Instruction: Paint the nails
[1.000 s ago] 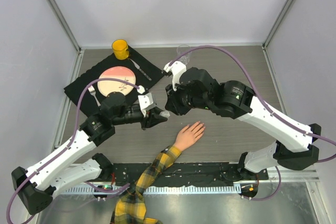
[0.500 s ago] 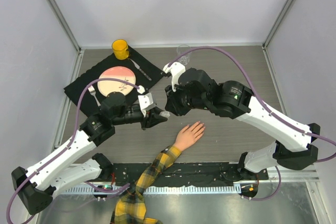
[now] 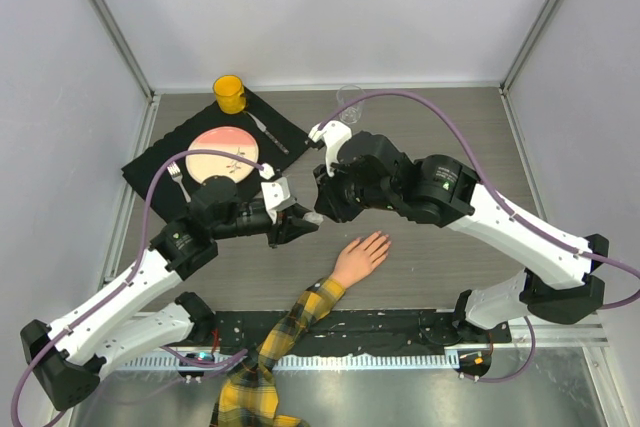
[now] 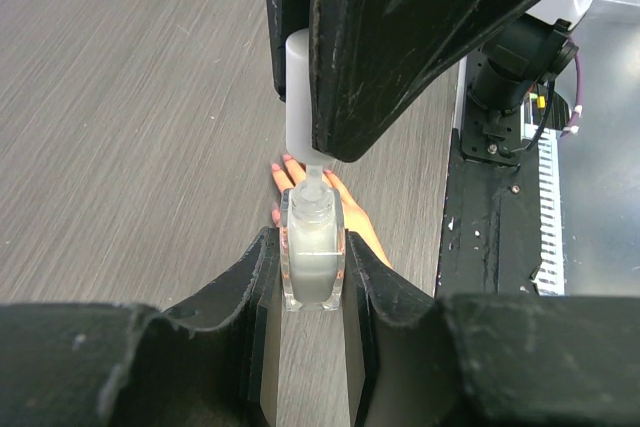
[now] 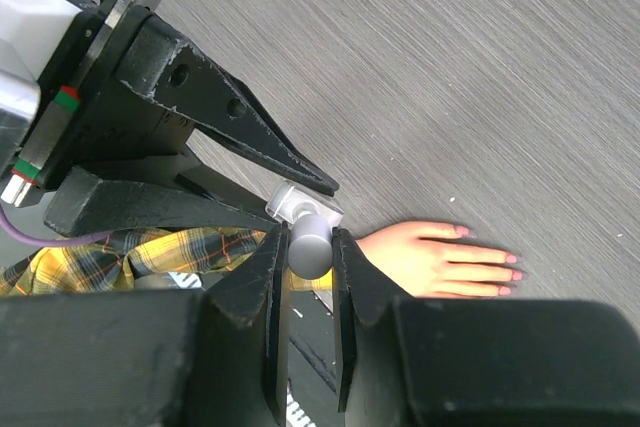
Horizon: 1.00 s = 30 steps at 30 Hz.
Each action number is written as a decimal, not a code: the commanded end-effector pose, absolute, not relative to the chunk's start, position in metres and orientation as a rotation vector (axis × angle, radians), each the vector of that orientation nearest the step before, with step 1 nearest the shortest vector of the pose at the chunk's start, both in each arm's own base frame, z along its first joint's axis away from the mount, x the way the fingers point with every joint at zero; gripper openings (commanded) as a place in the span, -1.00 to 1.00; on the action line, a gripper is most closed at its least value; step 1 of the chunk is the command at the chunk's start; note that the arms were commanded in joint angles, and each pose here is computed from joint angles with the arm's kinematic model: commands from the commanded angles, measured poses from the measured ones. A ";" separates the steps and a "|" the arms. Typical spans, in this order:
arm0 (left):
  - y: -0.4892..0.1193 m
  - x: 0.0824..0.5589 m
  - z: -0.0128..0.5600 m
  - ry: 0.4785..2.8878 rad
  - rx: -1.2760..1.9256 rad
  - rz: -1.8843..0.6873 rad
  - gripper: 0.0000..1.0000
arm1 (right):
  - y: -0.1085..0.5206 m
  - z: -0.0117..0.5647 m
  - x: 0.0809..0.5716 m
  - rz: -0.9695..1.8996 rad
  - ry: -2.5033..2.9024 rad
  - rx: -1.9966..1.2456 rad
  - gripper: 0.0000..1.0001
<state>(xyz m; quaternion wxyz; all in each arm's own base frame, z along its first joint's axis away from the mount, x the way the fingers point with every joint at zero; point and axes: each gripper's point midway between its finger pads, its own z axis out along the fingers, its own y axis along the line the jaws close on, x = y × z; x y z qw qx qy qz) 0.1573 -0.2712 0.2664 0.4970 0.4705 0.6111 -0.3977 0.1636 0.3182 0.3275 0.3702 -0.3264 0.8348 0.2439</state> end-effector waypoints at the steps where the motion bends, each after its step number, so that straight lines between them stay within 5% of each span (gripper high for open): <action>1: -0.272 0.157 0.292 1.400 1.117 -0.968 -1.00 | 0.330 0.331 0.162 0.678 2.120 -0.835 -0.98; 30: -0.267 0.153 0.301 1.333 1.094 -0.956 -1.00 | 0.334 0.275 0.150 0.675 2.245 -0.918 -0.98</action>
